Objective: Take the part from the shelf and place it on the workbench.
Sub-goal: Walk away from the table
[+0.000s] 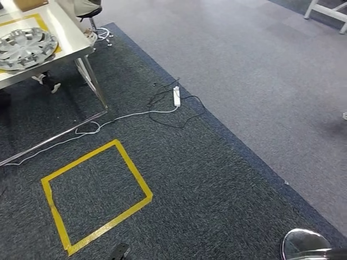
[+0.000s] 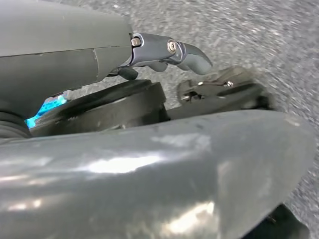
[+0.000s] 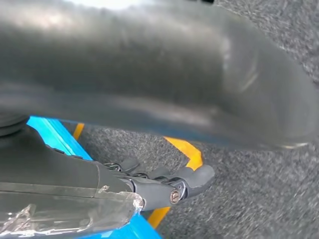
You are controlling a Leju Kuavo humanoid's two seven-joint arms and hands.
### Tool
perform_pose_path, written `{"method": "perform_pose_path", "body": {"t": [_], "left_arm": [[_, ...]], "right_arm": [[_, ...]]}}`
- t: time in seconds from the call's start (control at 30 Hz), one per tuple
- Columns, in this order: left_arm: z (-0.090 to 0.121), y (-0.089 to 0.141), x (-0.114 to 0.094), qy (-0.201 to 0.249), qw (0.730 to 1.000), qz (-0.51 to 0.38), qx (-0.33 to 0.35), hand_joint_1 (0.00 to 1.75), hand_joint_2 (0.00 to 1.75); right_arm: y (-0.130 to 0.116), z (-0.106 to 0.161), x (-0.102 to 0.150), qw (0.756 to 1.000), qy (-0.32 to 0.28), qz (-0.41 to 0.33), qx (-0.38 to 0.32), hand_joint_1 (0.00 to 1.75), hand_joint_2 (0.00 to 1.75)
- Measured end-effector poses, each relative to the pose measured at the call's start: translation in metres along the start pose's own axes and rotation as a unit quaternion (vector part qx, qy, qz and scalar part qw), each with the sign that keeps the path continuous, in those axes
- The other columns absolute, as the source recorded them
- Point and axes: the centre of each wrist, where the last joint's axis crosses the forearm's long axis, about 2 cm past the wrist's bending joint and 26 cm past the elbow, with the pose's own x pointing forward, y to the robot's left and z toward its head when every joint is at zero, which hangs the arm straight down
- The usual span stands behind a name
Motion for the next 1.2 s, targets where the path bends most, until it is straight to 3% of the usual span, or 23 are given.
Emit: {"method": "perform_pose_path", "body": {"t": [0.83, 1.2], "left_arm": [[0.0000, -0.0016, -0.0060, 0.005, 1.000, -0.003, -0.006, 0.00, 0.00], [0.0003, -0.0022, 0.0004, -0.004, 1.000, -0.004, -0.007, 0.00, 0.00]], "right_arm": [[-0.0014, 0.0000, -0.0007, 1.000, -0.001, 0.001, -0.006, 0.00, 0.00], [-0.0018, 0.0001, -0.0010, 1.000, 0.001, 0.015, -0.013, 0.00, 0.00]]}}
